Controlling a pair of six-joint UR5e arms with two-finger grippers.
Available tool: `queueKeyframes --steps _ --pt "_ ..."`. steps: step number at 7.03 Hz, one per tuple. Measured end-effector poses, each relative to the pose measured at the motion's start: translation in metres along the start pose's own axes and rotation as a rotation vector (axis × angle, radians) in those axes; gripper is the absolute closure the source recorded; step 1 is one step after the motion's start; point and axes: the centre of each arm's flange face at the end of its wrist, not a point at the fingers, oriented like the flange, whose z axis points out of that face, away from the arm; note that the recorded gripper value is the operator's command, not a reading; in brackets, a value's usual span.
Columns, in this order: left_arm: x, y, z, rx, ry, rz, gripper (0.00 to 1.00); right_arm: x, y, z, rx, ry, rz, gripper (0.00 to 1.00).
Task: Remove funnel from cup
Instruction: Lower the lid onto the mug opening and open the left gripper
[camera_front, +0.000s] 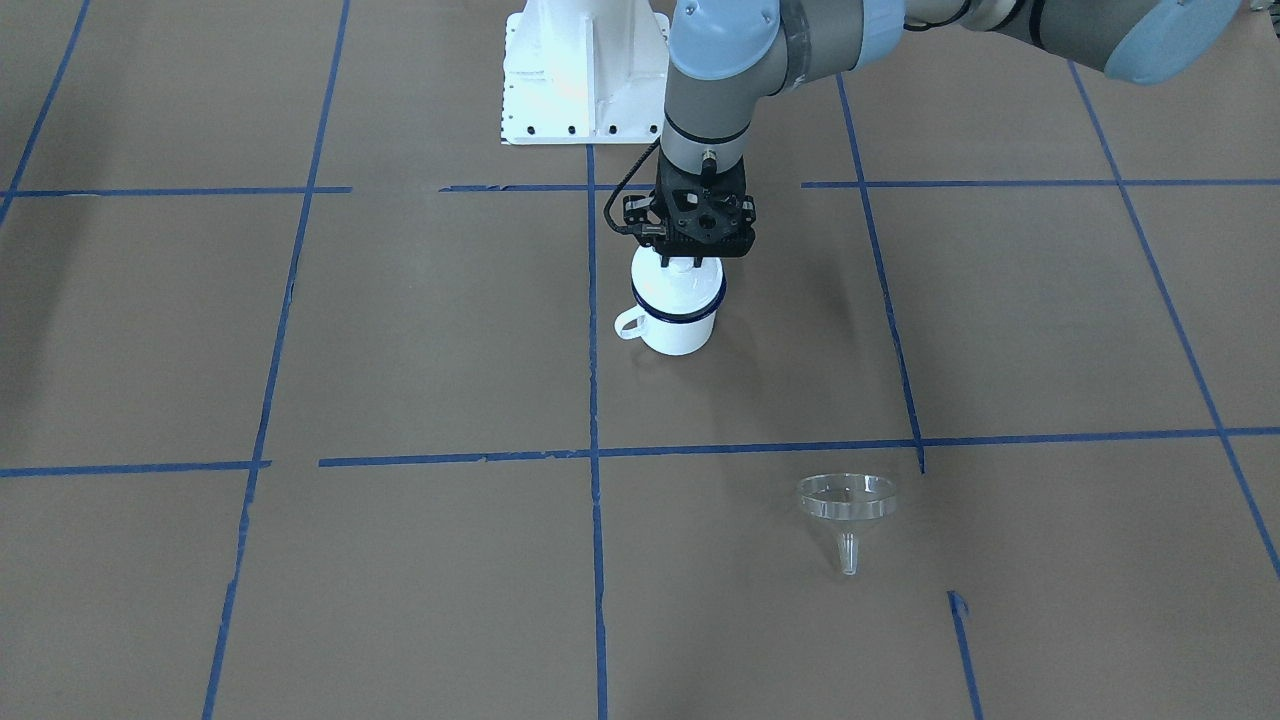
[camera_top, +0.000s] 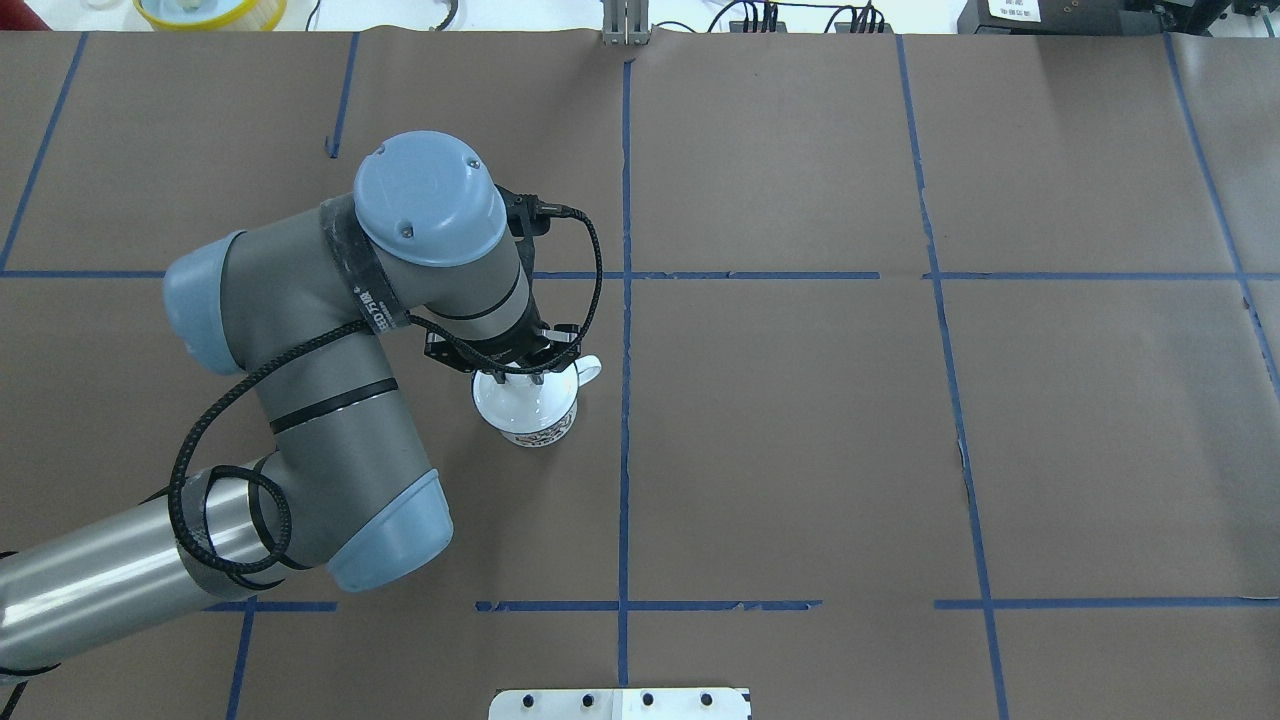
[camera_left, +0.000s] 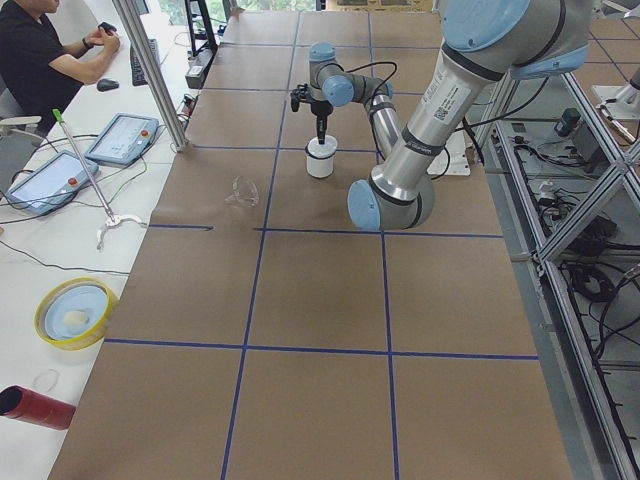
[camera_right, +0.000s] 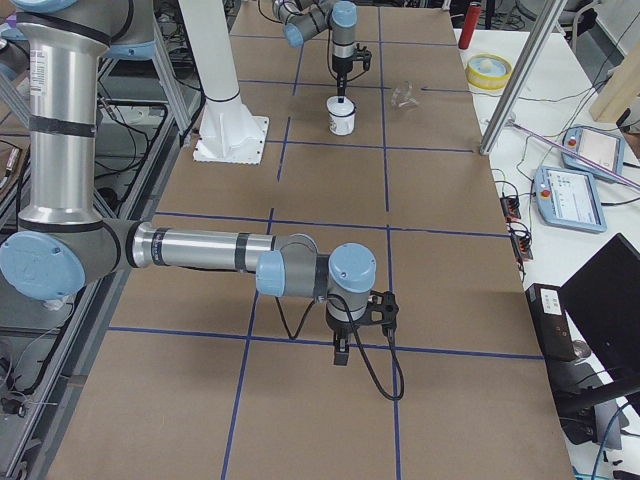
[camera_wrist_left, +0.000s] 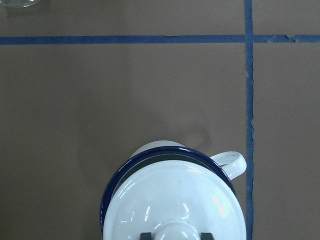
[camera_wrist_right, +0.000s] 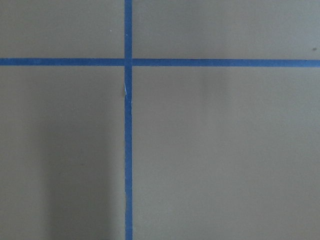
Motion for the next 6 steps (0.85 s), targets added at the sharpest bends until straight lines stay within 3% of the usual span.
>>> queueKeyframes --steps 6 --pt "-0.0025 -0.0027 -0.0005 0.004 -0.003 0.009 1.0 -0.0001 -0.0001 -0.0001 0.0 0.0 0.0 0.0"
